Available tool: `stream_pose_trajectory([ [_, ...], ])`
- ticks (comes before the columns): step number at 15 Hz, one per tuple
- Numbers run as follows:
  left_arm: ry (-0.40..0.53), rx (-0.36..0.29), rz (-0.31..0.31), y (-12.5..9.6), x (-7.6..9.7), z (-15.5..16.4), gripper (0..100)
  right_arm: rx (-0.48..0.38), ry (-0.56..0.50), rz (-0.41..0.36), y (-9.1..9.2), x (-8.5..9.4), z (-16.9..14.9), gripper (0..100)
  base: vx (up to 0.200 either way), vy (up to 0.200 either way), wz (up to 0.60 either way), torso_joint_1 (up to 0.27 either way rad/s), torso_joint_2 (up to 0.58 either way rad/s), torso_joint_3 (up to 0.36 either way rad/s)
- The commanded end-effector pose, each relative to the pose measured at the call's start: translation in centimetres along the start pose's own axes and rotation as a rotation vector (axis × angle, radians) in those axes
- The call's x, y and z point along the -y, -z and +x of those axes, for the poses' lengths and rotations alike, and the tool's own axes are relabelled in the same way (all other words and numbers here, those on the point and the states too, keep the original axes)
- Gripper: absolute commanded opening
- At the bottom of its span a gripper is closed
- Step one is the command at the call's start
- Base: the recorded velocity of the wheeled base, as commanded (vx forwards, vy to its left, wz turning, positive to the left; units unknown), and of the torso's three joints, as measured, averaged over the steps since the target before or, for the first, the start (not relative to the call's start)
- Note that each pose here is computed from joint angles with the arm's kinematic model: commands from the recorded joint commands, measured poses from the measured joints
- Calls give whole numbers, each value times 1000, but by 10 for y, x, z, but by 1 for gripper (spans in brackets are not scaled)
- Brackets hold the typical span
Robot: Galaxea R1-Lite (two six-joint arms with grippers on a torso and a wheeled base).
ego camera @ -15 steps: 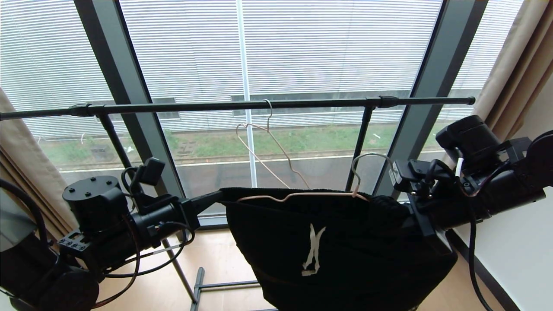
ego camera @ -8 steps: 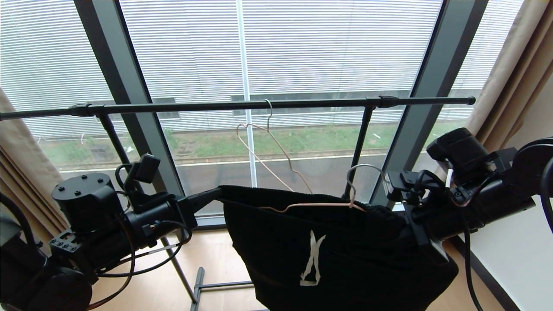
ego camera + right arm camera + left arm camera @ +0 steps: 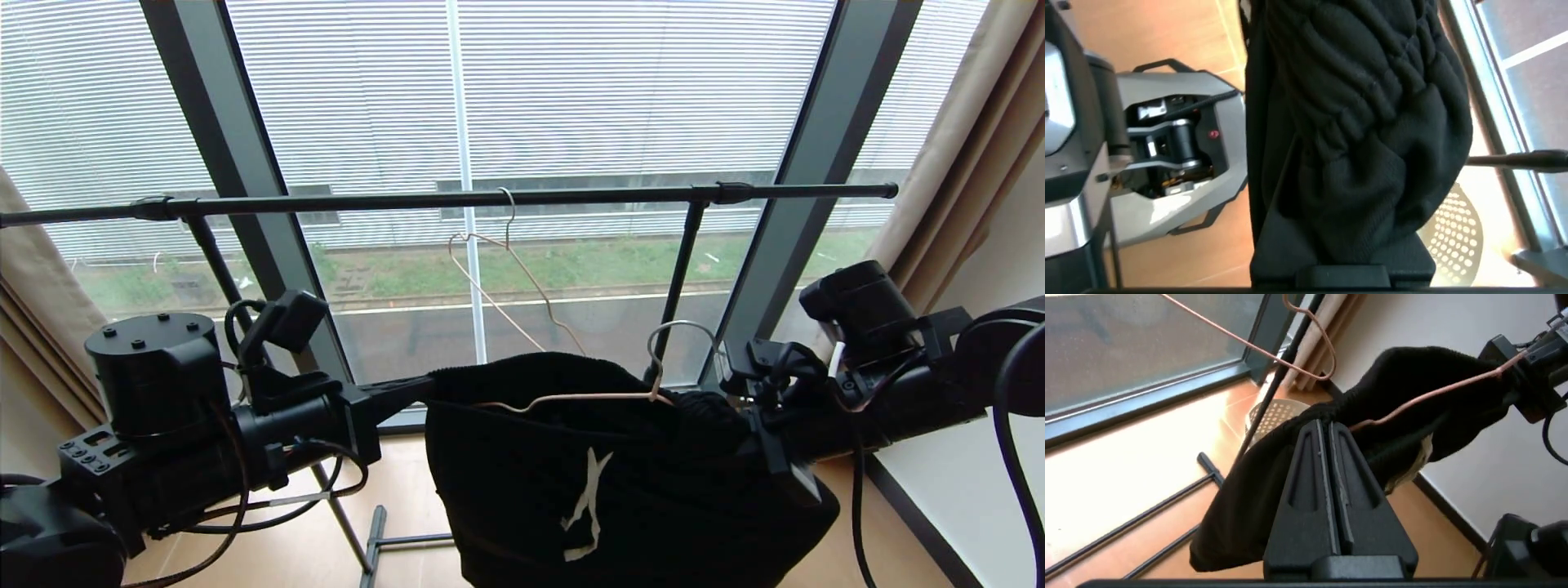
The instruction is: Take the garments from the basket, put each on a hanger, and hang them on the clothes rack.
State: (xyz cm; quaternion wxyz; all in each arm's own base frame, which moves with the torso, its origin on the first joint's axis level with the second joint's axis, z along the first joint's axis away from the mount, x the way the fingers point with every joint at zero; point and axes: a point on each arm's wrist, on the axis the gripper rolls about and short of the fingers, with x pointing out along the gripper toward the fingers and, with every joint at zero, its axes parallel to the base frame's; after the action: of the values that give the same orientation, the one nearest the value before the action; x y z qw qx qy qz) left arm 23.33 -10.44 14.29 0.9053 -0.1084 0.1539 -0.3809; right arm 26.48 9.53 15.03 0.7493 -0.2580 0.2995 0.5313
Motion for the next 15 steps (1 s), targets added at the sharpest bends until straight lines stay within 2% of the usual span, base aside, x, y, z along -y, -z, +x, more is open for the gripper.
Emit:
stream_pose_trajectory([
  [1,19,22,85,-11,26,5,0,-7,-19,1,9,-7,10,0,0,0,0,0,0,0],
  [4,-5,-16,139,-3,46,20,0,7,-6,-7,11,-7,12,0,0,0,0,0,0,0],
  [6,6,-26,140,-3,49,23,0,15,2,9,10,-6,12,0,0,0,0,0,0,0],
  [7,14,-71,134,1,52,25,0,26,11,31,9,-4,15,0,0,0,0,0,0,0],
  [8,15,-82,134,1,53,25,0,26,10,39,10,-3,17,0,0,0,0,0,0,0],
  [10,35,-82,160,-12,62,33,0,27,3,37,9,-3,20,0,0,0,0,0,0,0],
  [11,35,-110,183,-16,66,36,0,32,7,39,8,-3,20,0,0,0,0,0,0,0],
  [15,27,-145,201,-31,75,46,0,52,21,52,6,0,24,0,0,0,0,0,0,0],
])
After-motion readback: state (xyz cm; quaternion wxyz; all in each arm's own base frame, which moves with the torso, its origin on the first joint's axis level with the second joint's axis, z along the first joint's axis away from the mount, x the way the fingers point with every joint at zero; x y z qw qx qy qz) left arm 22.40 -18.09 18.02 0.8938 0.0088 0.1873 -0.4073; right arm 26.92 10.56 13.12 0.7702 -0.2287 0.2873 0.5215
